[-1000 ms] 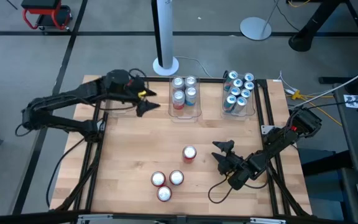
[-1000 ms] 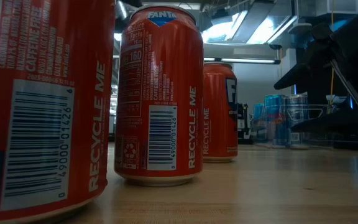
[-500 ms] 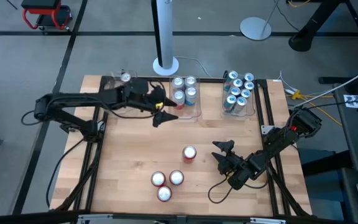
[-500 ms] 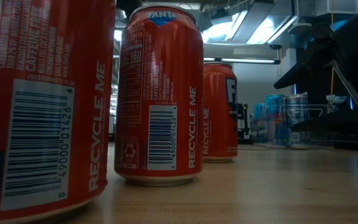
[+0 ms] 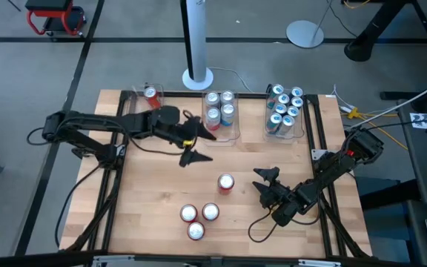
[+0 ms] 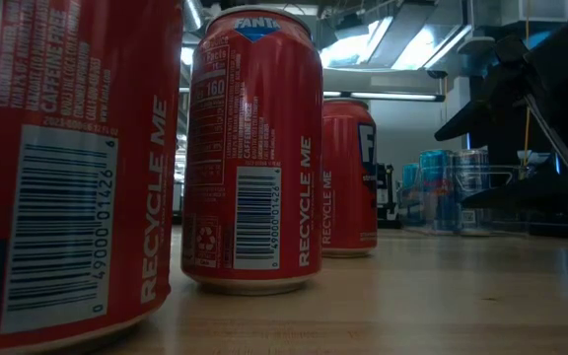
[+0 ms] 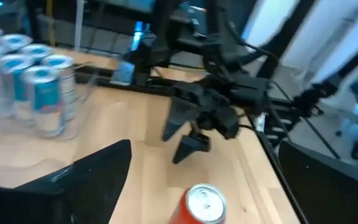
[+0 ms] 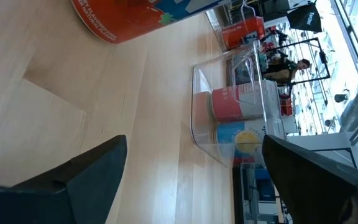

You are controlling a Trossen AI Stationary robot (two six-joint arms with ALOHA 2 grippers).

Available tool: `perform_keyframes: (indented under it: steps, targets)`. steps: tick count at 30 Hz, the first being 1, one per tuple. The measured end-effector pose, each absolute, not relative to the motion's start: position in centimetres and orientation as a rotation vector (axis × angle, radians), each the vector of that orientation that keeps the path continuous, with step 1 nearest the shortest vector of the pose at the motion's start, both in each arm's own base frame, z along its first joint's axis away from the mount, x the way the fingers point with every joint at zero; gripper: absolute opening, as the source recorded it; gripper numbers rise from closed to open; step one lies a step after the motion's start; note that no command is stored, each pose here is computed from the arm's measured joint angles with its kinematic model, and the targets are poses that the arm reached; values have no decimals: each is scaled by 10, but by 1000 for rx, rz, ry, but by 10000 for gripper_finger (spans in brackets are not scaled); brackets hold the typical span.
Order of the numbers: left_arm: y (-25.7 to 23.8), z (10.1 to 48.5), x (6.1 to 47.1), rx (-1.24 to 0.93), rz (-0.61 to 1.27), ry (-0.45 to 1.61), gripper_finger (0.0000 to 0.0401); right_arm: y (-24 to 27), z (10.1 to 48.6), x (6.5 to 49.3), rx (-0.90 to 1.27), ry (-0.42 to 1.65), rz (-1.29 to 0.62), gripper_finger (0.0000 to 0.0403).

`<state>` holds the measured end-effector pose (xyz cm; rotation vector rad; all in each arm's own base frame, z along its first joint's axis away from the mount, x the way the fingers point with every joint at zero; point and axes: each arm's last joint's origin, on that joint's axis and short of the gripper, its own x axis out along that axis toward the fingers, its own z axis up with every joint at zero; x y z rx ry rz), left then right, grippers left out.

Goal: Sort soda cans
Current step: Put the red soda can into the top left transparent bin

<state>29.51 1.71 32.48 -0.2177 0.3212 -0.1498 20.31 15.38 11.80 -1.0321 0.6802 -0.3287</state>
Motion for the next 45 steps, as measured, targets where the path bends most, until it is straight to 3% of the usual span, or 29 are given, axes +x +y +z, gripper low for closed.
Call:
perform_keyframes:
  steps: [5, 15, 31, 45]
  targets:
    - [-2, 326, 296, -130, -228, 308, 386, 154, 118, 203, -1031, 681, -326, 374]
    - [-36, 321, 301, -171, -274, 317, 388, 154, 118, 203, -1029, 683, -321, 374]
    - [-83, 266, 365, -25, -32, 663, 388, 154, 118, 203, -1029, 678, -329, 374]
    - [-72, 230, 391, -61, 89, 805, 388, 154, 118, 203, -1029, 684, -319, 374]
